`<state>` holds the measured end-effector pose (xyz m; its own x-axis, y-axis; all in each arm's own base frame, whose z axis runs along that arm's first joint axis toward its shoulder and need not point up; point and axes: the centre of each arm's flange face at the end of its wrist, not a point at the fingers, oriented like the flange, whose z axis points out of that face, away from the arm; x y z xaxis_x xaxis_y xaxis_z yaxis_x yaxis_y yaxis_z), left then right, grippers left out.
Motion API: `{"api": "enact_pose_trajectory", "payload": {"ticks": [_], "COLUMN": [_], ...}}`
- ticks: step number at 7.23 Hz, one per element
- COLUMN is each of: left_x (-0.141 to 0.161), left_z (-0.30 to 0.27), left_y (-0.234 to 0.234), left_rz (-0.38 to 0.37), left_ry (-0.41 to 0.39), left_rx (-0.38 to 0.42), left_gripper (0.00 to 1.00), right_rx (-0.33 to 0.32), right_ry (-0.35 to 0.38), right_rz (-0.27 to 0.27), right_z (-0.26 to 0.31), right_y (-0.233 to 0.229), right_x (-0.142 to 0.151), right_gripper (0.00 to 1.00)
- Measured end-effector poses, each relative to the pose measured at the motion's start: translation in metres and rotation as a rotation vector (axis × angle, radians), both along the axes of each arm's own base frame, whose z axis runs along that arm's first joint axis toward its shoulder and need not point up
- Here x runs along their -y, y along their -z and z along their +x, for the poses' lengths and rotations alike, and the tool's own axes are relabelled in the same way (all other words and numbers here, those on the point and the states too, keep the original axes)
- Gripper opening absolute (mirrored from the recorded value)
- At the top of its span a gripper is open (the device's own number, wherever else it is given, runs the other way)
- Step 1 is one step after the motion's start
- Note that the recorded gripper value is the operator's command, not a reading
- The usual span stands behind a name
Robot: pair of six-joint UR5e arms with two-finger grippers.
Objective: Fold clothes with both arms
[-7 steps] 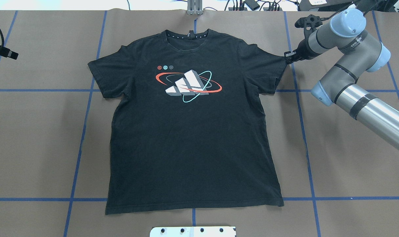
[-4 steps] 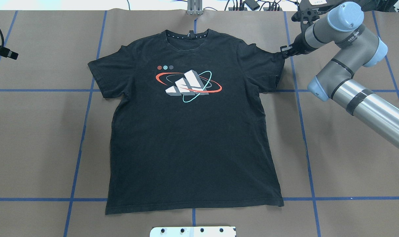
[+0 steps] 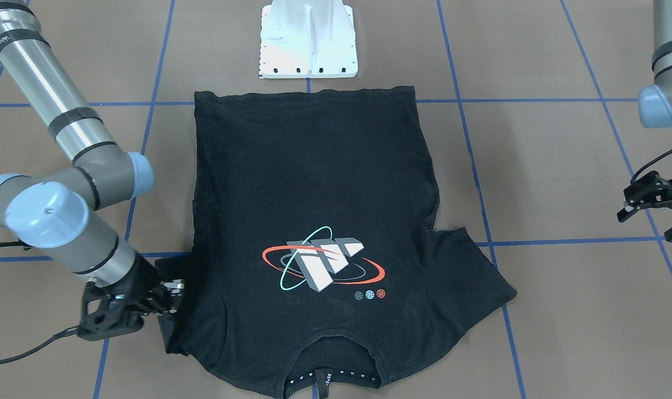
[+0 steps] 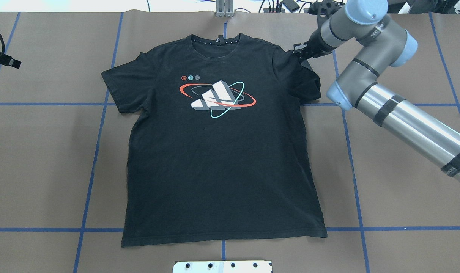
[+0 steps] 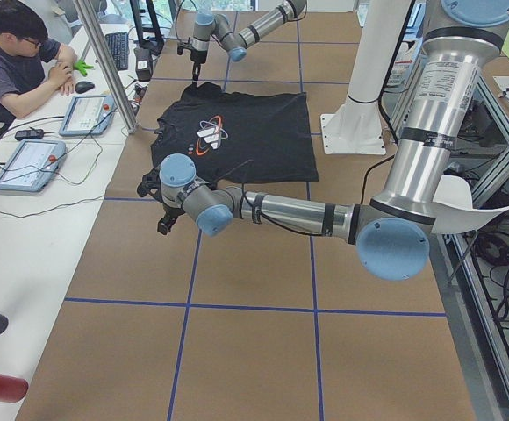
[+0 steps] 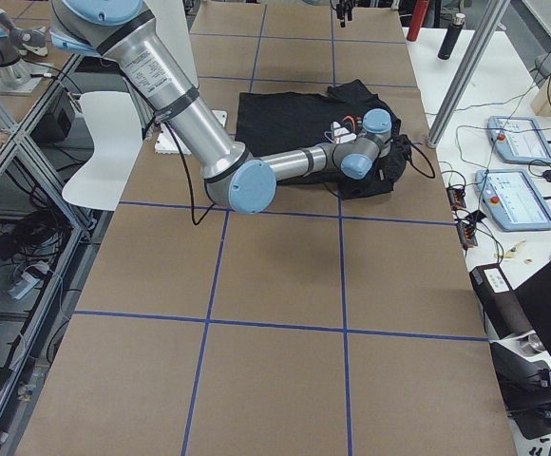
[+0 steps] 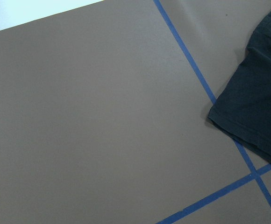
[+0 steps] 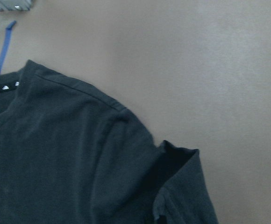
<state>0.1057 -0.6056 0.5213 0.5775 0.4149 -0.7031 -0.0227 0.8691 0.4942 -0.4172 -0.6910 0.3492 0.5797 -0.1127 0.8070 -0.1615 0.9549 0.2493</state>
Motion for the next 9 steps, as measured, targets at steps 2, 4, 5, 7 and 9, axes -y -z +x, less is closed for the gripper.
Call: {"api": "enact_pose_trajectory", "payload": {"ticks": [2,4,5,7,9], "left_x": [0.000,0.000,0.000,0.000,0.000], "left_z": [0.000,0.000,0.000,0.000,0.000], "left_y": [0.000,0.000,0.000,0.000,0.000], "left_rz": [0.000,0.000,0.000,0.001,0.001], "left_ry": [0.000,-0.001,0.000,0.000,0.000], "left_rx": [0.000,0.000,0.000,0.000,0.000], "left_gripper": [1.00,1.00,1.00,1.00,1.00], "right_rx": [-0.015,-0.035,-0.054,-0.094,-0.114], "right_ry": [-0.021,-0.051,-0.079,-0.116,-0.130], "right_rz": [-0.036,-0.064,-0.082,-0.101,-0.106], "right_z": [-0.025,-0.049,-0.066,-0.097,-0.113], "right_y": [0.056,0.097,0.117,0.135,0.139], "right_x": [-0.013,-0.024,-0.025,-0.021,-0.022], "right_gripper": [0.00,0.00,0.00,0.00,0.00]}}
